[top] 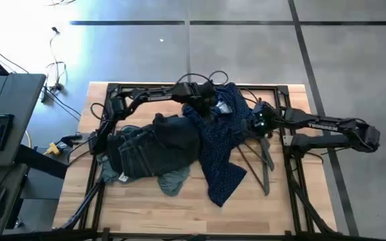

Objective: Hang clothes
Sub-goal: Remove the hanger from the blue polo shirt

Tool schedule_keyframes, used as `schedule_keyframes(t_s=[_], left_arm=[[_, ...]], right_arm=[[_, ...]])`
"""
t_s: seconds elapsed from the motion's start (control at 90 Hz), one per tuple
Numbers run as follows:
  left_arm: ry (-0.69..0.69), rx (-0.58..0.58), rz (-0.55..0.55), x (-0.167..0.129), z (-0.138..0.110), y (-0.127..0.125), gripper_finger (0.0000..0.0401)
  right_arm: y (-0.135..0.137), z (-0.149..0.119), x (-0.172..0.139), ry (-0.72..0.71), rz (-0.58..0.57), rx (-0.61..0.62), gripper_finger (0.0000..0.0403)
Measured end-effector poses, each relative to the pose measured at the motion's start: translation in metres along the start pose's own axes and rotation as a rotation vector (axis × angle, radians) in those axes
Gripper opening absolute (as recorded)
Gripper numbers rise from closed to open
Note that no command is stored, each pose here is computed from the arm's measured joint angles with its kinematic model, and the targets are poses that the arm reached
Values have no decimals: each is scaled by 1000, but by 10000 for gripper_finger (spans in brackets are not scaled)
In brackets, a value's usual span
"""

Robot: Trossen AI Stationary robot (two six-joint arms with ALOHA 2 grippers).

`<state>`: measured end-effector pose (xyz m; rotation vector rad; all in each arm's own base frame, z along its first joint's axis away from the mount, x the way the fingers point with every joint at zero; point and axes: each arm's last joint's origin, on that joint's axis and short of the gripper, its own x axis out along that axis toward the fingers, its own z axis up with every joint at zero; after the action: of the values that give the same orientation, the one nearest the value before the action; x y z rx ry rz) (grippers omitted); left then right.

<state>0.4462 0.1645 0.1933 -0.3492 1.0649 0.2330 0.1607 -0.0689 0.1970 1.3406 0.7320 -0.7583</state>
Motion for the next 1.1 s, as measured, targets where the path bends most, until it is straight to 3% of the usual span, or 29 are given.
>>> schedule_keyframes(t_s=[0.1, 0.3, 0.544, 0.711, 0.8, 0.911, 1.1], left_arm=[[17, 9, 0, 10, -2, 0, 0], [61, 26, 2, 28, -8, 3, 0], [69, 57, 14, 35, -10, 0, 0], [84, 72, 18, 36, -12, -1, 0], [84, 82, 19, 36, -12, 0, 0], [86, 95, 14, 36, -12, -1, 0], [114, 109, 28, 32, -15, -2, 0]], right_arm=[[-2, 7, 5, -55, 2, 0, 252], [-39, 11, 33, -25, -139, 83, 252], [-39, 23, 53, -121, 42, 57, 252], [-25, 30, 59, -128, 231, -107, 252], [-23, 29, 60, -156, 227, -134, 244], [-23, 30, 61, -195, 207, -156, 192], [-20, 32, 59, -219, 232, -208, 29]])
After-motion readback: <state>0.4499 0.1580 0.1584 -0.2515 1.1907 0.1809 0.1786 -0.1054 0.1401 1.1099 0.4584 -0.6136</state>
